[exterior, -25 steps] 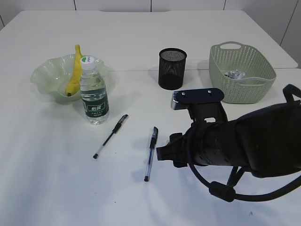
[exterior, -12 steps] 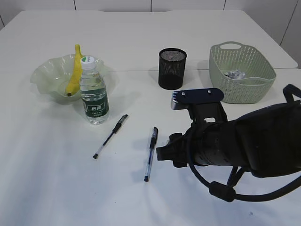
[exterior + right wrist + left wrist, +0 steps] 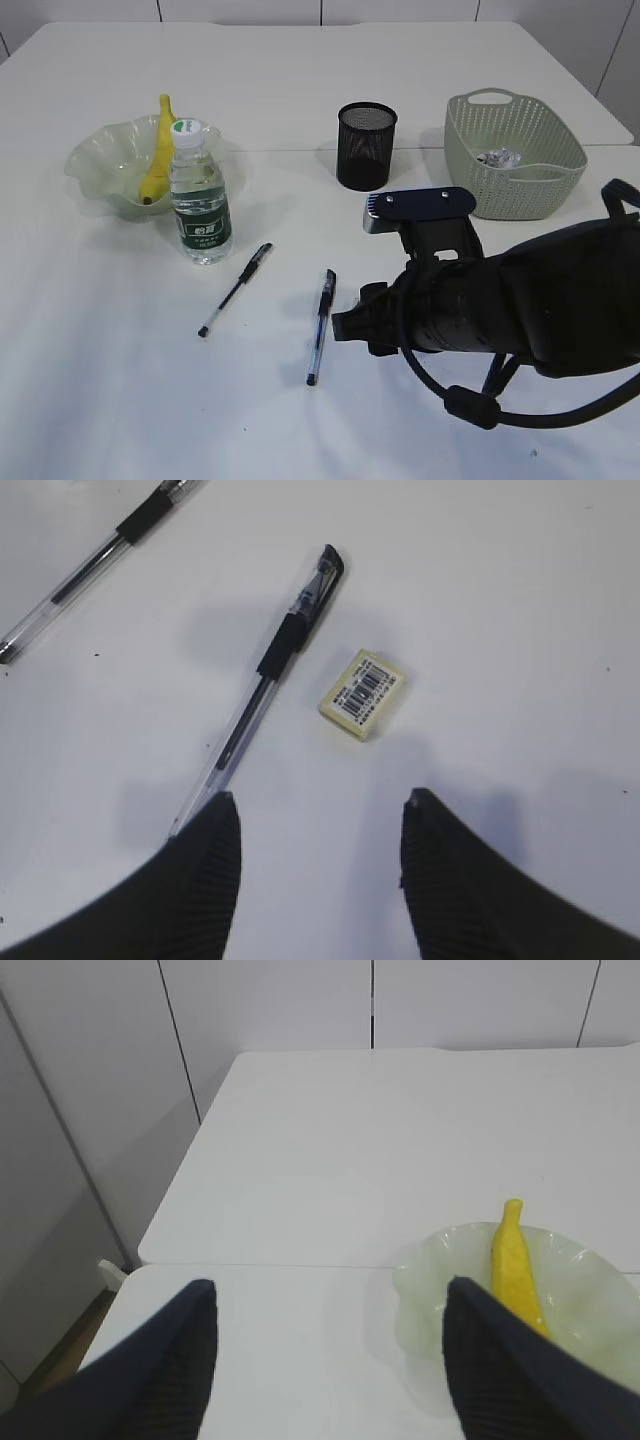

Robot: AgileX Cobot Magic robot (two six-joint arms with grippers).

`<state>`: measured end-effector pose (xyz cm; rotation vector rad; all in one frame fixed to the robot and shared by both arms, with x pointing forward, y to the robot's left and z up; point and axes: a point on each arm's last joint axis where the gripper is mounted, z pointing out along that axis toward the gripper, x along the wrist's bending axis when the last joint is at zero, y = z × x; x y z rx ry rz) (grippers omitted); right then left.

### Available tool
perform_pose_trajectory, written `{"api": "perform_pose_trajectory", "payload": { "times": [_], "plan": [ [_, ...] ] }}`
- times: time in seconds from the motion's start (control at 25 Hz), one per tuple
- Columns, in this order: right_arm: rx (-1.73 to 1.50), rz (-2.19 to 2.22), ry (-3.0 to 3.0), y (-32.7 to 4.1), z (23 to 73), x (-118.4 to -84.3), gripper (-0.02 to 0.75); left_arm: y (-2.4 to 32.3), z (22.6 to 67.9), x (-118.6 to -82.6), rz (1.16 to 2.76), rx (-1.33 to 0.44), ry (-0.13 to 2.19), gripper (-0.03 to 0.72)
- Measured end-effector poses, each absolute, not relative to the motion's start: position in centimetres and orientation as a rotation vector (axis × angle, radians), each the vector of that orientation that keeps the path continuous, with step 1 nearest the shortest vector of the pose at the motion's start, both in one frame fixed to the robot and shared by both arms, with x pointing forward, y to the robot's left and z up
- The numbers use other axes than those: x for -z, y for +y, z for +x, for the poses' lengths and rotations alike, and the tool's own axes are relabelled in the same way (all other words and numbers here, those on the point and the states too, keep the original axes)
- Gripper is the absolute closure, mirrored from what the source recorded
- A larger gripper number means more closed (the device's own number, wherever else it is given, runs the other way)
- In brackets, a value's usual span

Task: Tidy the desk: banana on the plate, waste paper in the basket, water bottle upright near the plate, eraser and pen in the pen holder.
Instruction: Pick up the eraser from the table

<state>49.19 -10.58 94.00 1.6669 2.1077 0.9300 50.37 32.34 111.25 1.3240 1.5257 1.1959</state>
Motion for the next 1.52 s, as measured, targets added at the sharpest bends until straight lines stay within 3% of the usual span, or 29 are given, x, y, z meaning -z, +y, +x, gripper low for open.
{"api": "perform_pose_trajectory", "payload": {
  "times": [1.08, 1.52],
  "plan": [
    [-1.009, 1.583, 2.171, -9.8, 49.2, -94.3, 0.349, 32.1, 52.0, -109.3, 1.387, -1.129, 1.546, 0.192],
    [-1.001, 1.603, 2.3, -9.0, 48.5, -92.8, 0.349, 32.0, 52.0, -109.3, 1.389, -1.121, 1.535, 0.192]
  ]
}}
